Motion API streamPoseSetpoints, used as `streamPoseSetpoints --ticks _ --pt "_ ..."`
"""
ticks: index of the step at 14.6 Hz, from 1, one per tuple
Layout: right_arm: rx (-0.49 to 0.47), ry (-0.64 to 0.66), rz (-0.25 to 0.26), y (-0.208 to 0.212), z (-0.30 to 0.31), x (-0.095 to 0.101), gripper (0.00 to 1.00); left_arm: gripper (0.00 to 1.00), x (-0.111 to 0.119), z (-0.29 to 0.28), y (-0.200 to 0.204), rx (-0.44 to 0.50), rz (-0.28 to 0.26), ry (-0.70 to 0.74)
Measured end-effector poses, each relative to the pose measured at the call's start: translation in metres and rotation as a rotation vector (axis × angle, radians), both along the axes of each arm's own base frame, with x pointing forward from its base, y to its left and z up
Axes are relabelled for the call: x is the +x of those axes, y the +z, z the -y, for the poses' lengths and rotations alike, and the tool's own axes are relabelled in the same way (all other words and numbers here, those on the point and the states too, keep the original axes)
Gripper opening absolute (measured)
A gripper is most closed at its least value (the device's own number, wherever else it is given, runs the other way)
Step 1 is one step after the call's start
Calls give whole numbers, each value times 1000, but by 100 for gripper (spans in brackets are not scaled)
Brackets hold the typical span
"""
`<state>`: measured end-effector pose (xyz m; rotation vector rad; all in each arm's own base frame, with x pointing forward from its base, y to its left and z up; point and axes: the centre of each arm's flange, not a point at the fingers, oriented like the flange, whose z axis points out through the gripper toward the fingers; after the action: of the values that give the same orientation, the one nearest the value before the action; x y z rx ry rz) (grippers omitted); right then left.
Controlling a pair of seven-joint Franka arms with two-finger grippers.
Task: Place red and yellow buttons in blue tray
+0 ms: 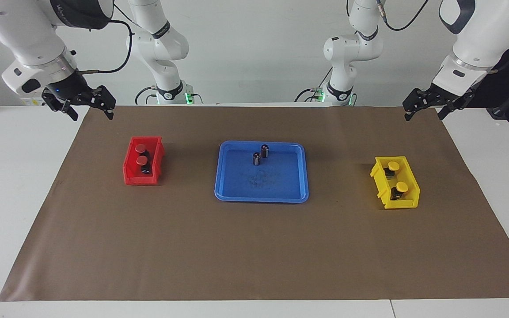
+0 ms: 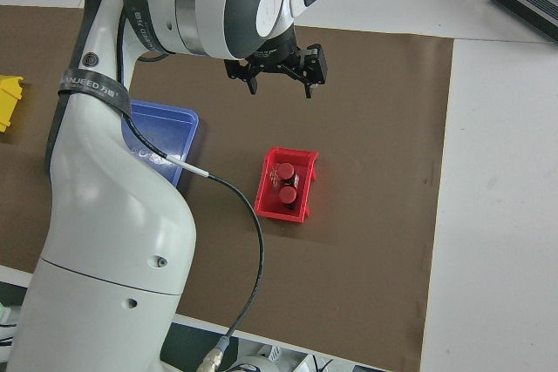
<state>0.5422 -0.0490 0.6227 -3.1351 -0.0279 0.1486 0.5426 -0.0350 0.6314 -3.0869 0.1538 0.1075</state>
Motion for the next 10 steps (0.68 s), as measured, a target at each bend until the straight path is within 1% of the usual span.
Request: streamPoseSetpoints --ticks 10 --pt "0 -3 -2 -1 1 0 100 100 0 -2 0 0 -2 3"
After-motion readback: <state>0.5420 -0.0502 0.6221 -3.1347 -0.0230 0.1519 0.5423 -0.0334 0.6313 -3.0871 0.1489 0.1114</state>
